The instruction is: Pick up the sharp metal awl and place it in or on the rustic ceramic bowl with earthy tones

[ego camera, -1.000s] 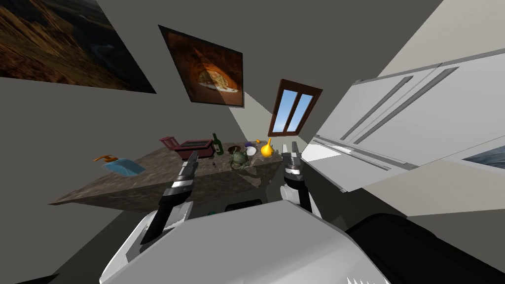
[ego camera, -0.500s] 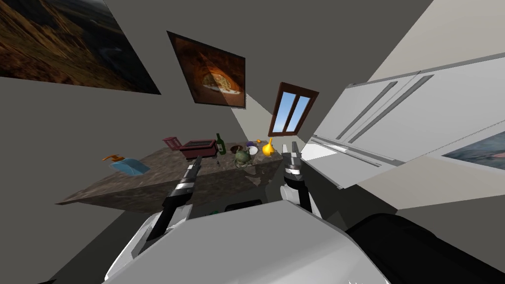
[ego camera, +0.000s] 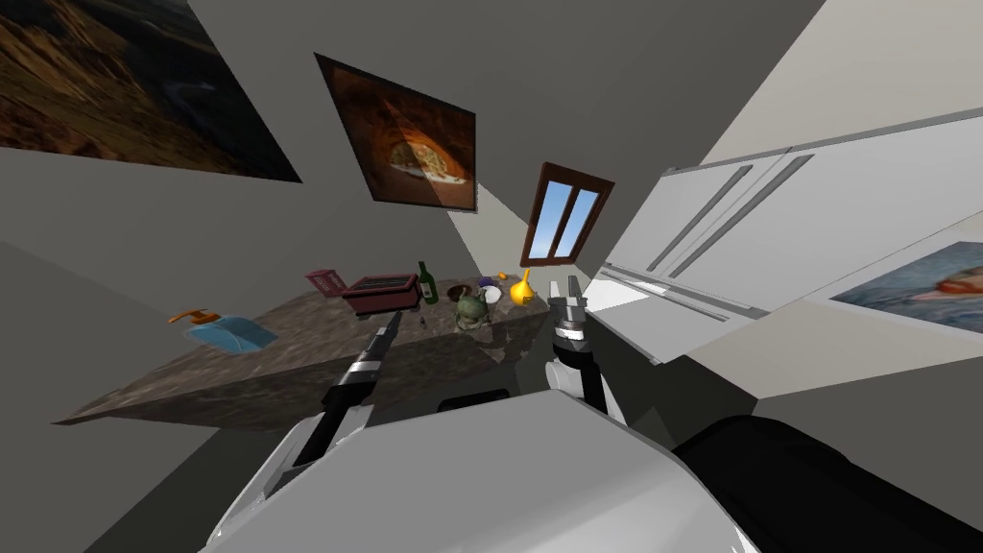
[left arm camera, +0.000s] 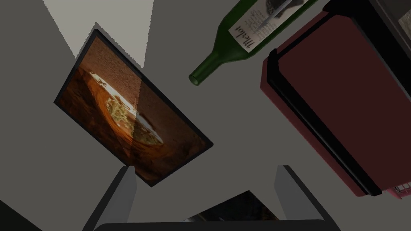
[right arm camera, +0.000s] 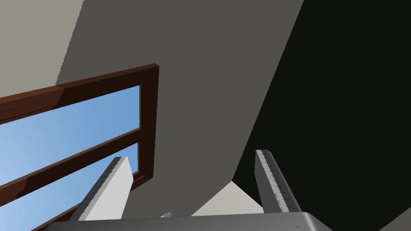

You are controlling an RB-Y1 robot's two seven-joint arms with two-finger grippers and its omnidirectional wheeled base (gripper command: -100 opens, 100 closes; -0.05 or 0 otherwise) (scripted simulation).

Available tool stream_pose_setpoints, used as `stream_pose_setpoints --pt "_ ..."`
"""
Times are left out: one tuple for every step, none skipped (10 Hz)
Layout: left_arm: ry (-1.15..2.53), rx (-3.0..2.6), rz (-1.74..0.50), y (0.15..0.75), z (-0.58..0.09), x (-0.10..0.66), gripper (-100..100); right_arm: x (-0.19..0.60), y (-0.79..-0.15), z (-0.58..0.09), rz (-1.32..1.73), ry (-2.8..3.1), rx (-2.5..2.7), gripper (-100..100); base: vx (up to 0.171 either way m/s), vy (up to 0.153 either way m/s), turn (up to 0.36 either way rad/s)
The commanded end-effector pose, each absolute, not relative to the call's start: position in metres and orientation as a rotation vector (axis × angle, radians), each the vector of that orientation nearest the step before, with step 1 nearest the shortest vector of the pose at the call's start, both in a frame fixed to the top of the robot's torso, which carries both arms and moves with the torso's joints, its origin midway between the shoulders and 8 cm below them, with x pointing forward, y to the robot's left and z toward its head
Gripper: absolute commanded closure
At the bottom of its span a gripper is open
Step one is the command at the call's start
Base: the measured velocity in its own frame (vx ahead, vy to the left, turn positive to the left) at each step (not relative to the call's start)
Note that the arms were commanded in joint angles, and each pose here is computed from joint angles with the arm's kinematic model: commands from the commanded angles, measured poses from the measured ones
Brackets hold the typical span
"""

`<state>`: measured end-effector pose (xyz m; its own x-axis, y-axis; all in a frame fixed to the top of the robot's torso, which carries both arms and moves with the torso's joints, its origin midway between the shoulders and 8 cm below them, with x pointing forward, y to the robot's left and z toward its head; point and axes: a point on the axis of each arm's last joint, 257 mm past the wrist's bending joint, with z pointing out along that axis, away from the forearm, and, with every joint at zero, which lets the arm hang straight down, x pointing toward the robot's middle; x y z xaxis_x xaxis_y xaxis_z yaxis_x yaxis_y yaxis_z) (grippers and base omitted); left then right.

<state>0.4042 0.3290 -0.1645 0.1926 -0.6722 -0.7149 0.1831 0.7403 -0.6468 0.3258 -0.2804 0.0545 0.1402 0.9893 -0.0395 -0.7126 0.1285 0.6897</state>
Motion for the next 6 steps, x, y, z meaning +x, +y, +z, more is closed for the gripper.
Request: stream_pose_setpoints --pt "1.29 -0.439 -0.593 0.328 -0.181 0.406 -100 0.326 -0.28 0.054 1.34 0.572 0.597 0 0.061 -0.004 -0.054" --pt "1.32 -0.416 -0.57 0.327 -0.191 0.406 -100 0.326 -0.28 0.054 1.34 0.572 0.597 0 0.069 -0.011 -0.053" --pt "1.351 -0.39 -0.548 0.326 -0.202 0.406 -100 0.326 -0.28 0.054 1.34 0.572 0.597 0 0.068 -0.005 -0.052" --pt "1.381 -0.364 -0.525 0.325 -0.212 0.405 -100 0.326 -0.28 0.054 1.34 0.572 0.597 0 0.057 -0.001 -0.049" --pt "1.409 -0.337 -0.504 0.325 -0.222 0.404 -100 0.326 -0.28 0.054 1.34 0.572 0.597 0 0.053 0.001 -0.047" --pt "1.437 -0.309 -0.483 0.324 -0.231 0.403 -100 0.326 -0.28 0.054 1.34 0.572 0.597 0 0.061 -0.008 -0.047"
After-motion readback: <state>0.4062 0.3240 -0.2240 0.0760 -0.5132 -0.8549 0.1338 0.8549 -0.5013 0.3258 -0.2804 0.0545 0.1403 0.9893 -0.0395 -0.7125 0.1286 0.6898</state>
